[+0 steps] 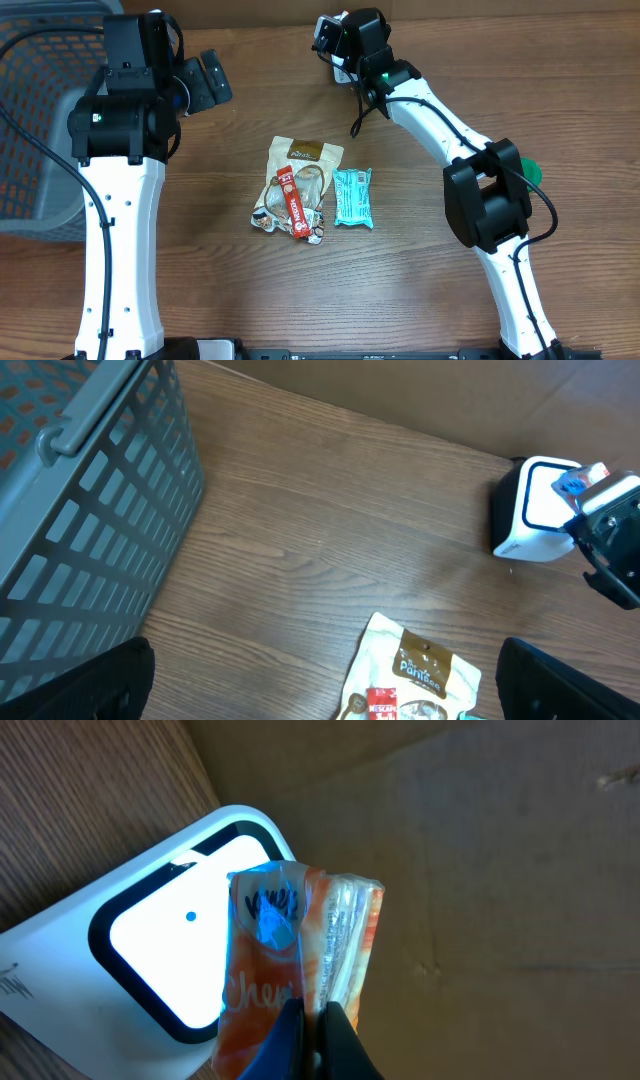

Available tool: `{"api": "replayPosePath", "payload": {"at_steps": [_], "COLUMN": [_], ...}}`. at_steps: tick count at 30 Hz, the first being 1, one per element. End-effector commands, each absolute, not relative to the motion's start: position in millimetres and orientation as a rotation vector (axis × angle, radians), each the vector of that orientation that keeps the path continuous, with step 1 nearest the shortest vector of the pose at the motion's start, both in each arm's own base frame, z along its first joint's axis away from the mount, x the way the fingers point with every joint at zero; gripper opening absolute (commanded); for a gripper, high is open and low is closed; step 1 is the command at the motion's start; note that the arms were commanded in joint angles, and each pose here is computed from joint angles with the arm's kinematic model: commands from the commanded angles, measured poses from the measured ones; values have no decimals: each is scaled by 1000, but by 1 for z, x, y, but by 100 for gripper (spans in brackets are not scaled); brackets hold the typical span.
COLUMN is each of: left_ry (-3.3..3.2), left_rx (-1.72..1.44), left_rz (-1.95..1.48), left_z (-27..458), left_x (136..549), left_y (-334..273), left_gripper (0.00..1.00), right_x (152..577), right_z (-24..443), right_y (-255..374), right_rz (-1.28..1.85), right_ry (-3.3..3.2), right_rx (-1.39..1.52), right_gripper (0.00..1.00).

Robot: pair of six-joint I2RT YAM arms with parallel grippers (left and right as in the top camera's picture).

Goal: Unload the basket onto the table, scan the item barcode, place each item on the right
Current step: 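Carry the Kleenex pack up to the white scanner and hold it there, then carry the Kleenex pack right and set it beside the jar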

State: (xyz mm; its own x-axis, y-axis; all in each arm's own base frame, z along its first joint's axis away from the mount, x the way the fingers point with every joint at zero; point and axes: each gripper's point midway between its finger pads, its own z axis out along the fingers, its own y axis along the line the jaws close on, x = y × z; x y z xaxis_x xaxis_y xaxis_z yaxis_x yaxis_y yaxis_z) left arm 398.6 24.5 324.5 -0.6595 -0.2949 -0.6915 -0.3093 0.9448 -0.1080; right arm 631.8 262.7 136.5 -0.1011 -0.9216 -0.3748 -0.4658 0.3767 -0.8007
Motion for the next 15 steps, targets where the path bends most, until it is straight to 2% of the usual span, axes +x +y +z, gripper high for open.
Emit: {"api": "replayPosePath", "payload": {"at_steps": [1, 7, 12, 15], "left_ry": [2299, 2298, 2299, 2299], "left_rx": [-400, -400, -400, -400], "left_rz": [28, 28, 28, 28], "left_z": [337, 337, 337, 337], "left_x": [397, 397, 397, 397], "left_y": [25, 25, 25, 25], "left_gripper": [100, 100, 100, 100], "right_x": [634, 620, 580, 545], "right_z": [149, 211, 277, 290], "right_y": [265, 258, 228, 203], "right_rz": [-540, -324, -168, -119], "right_ry": [1773, 1869, 1987, 2108], "right_rx": [-1075, -719, -467, -407], "right_gripper": [4, 4, 4, 4]}}
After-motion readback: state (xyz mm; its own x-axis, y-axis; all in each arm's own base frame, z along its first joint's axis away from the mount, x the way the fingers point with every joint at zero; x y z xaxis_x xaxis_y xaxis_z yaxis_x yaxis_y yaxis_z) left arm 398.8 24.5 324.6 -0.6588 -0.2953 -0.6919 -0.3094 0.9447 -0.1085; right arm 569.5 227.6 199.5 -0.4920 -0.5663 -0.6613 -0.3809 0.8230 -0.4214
